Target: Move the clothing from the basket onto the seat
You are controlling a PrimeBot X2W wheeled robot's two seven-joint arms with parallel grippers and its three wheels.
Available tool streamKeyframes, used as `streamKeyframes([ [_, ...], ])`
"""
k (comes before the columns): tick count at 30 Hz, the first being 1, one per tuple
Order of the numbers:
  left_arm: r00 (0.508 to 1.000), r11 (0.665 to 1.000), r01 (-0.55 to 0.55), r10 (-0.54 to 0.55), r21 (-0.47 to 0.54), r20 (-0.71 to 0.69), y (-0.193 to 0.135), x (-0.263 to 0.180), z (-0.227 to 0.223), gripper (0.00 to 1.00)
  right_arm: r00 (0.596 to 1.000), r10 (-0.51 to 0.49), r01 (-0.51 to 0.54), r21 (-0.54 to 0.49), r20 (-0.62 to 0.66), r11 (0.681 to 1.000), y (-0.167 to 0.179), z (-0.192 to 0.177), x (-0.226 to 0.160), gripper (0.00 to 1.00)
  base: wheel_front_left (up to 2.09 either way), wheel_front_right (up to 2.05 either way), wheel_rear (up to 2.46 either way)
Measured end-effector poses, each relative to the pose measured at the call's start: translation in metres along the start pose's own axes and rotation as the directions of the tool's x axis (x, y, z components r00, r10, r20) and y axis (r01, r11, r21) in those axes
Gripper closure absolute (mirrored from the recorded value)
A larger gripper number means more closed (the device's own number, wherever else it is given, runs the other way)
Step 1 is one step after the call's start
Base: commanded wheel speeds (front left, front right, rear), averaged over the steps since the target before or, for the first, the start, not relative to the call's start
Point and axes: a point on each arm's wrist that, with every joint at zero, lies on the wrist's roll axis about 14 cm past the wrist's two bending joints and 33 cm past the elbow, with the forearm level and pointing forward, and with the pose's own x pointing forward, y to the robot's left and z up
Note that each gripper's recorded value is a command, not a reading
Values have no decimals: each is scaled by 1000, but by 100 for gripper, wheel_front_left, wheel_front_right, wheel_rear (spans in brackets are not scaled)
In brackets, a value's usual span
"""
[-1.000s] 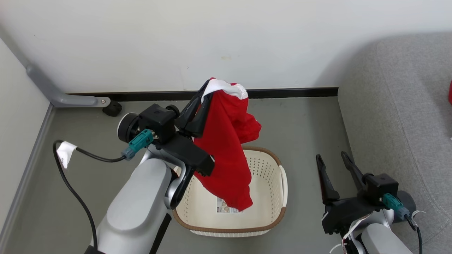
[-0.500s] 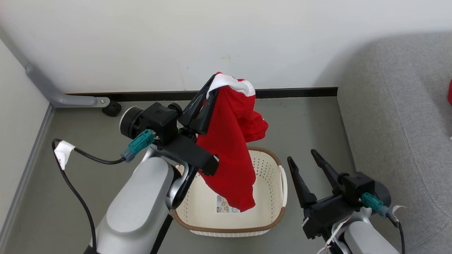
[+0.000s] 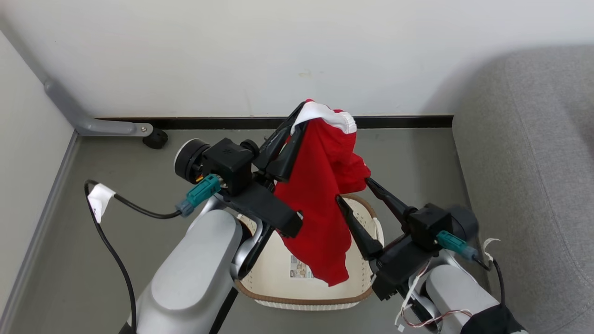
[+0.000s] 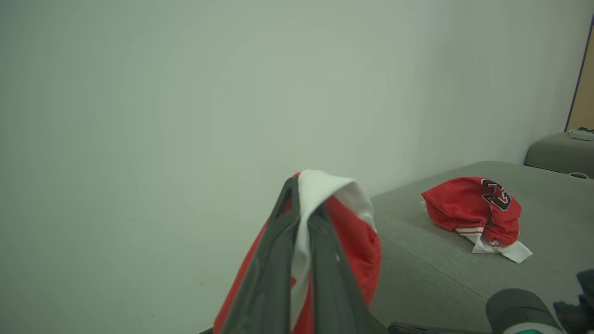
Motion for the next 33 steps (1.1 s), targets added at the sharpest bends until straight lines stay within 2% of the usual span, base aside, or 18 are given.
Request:
streamKeyframes([
  [19, 1000, 1000, 3, -3, 6, -13, 0, -5, -1, 100, 976, 205, -211, -91, -77, 973, 41, -7, 32, 0, 0, 0, 0],
  [20, 1000, 1000, 4, -4, 5, -16, -1, -5, -2, 100, 973, 220, -226, -86, -74, 970, 45, -5, 34, 17, 0, 0, 0],
  [21, 1000, 1000, 5, -5, 3, -18, -1, -5, -3, 100, 970, 232, -238, -83, -71, 968, 48, -3, 37, 51, 0, 0, 0],
  [22, 1000, 1000, 4, -4, 1, -20, -1, -5, -4, 100, 968, 242, -247, -81, -68, 966, 51, -1, 39, 100, 0, 0, 0],
  [33, 999, 1000, -31, 31, 2, -43, 16, -9, -12, 100, 973, 223, -223, -1, -60, 975, 42, 0, 50, 100, 0, 0, 0],
])
